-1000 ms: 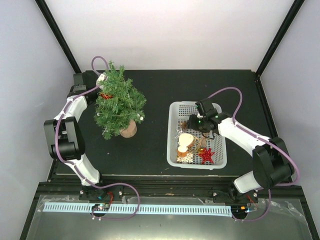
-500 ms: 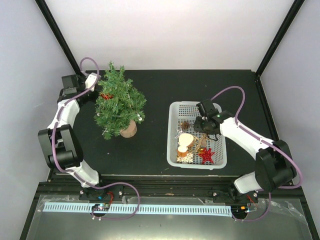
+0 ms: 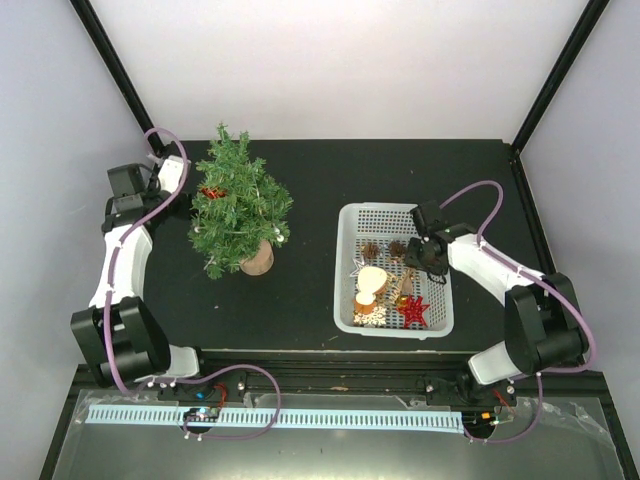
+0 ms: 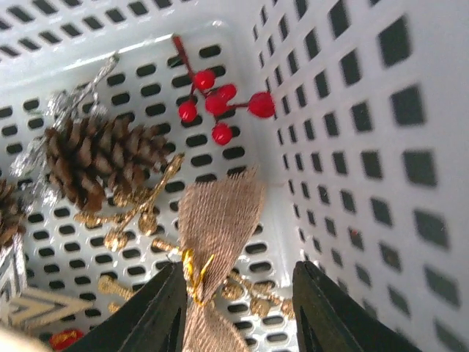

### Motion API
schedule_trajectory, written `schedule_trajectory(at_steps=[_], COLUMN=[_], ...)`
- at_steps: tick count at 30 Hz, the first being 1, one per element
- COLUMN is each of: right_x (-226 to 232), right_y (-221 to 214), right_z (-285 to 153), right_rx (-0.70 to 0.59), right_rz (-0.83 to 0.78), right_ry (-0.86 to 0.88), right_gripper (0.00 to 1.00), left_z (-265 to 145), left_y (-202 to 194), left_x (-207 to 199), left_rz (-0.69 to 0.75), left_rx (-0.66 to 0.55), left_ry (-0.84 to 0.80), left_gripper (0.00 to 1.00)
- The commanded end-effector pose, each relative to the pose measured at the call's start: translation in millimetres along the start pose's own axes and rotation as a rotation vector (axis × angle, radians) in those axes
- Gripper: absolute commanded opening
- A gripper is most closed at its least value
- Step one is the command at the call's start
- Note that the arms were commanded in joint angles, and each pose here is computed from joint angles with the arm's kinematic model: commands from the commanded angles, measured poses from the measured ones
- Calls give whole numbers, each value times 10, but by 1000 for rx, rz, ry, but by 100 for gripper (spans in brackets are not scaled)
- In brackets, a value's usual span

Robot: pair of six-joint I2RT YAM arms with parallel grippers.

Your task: Decorate the small christmas tree

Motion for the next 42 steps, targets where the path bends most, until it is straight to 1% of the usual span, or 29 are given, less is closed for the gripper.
schedule_trajectory(at_steps=[1,11,19,20,22,29,35,42], right_x=[31,57,51,47,55,51,59,164], right_y=[199,422,567,584,629,669,663,700], right_z=[54,264,370,387,398,467,342,-123], right_rx=[-35,-48,-66,-69,-81,-89,-117,-190], right_rz=[51,110,121,119,114,83,60,12], right_ry=[20,-26,-72,-81,-91,-116,-80,-24], right_gripper=[41,40,39,38,32,2,1,1], left_z=[-84,-111,-78,-78,-84,-104,-111,-133], left_y=[-35,-42,-70,-69,-69,-62,-62,-27], left_x=[-143,-218,-247,-248,-255,-259,-268,-280], left_rz=[-59,-79,-98,-98,-99,-97,-92,-87], left_rx=[-10,-29,-35,-37,-40,-47,-50,-57], left_ry=[-53,-85,-116,-117,-120,-124,-129,-136], left_gripper=[99,99,99,99,99,99,99,99])
Point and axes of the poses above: each gripper's point midway between its finger pads, its own z axis out along the fingers, its own x axis along the line the jaws close on, y = z × x, the point moved 2 cm from there along -z, back along the fingers, and after that the axes turned 7 degrees about z, right-handed, at the moved point
